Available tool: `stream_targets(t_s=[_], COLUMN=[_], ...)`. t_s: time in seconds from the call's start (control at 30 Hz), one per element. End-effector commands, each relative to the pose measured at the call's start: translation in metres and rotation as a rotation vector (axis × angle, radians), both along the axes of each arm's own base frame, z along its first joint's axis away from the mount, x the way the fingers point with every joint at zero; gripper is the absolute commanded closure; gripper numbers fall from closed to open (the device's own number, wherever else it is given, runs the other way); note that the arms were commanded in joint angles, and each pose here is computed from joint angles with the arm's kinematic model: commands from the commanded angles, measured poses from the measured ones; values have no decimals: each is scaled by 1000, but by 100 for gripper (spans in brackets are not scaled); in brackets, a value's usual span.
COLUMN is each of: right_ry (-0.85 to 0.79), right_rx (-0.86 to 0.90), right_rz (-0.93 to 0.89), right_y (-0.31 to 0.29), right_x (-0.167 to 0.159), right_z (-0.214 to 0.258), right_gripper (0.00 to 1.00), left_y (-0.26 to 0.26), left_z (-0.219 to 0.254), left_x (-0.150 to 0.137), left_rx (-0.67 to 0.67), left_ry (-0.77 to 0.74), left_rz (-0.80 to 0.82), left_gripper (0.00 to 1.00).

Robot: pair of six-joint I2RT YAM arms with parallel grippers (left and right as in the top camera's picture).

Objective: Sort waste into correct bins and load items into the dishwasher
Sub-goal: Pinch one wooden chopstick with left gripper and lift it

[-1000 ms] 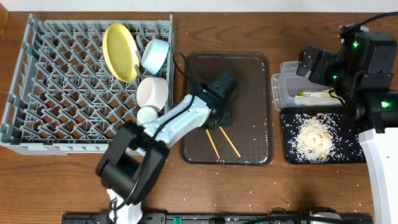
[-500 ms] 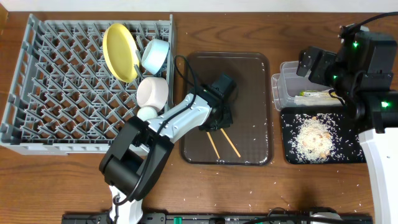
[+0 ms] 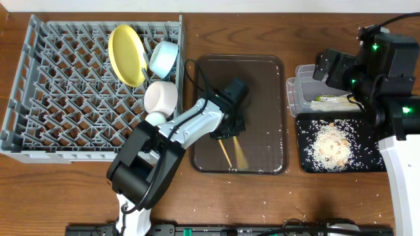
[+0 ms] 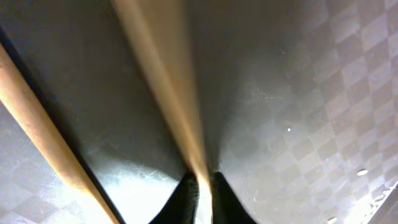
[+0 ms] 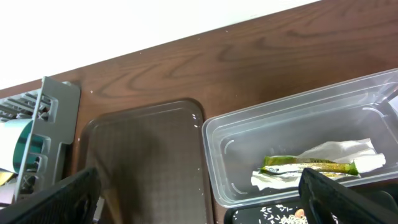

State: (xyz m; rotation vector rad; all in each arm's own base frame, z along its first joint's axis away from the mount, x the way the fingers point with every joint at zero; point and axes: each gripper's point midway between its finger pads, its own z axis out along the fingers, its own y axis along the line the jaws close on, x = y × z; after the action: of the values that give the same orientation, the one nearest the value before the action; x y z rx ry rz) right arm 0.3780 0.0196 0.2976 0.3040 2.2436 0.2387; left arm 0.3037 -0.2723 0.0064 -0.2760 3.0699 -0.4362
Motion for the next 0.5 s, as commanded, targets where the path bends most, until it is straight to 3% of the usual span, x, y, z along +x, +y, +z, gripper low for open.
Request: stream_targets(t_s=[0.0,0.2,0.47], right_ry=[-2,-2,-2], right_rx=[-4,-4,-4], right_rz=[-20,-20,-20], right_y=[-4,-4,-4], right_x=[2,2,2], right_z=[1,1,1], right_gripper=[1,1,1], left_y=[-5,-24,-34], left_z=[1,20,88], left_x=[3,12,32], left_rx=[-11,-86,-149], left_ry=[0,-42,-202], left_rz=[-8,-122,-246], left_gripper=[92,93,93])
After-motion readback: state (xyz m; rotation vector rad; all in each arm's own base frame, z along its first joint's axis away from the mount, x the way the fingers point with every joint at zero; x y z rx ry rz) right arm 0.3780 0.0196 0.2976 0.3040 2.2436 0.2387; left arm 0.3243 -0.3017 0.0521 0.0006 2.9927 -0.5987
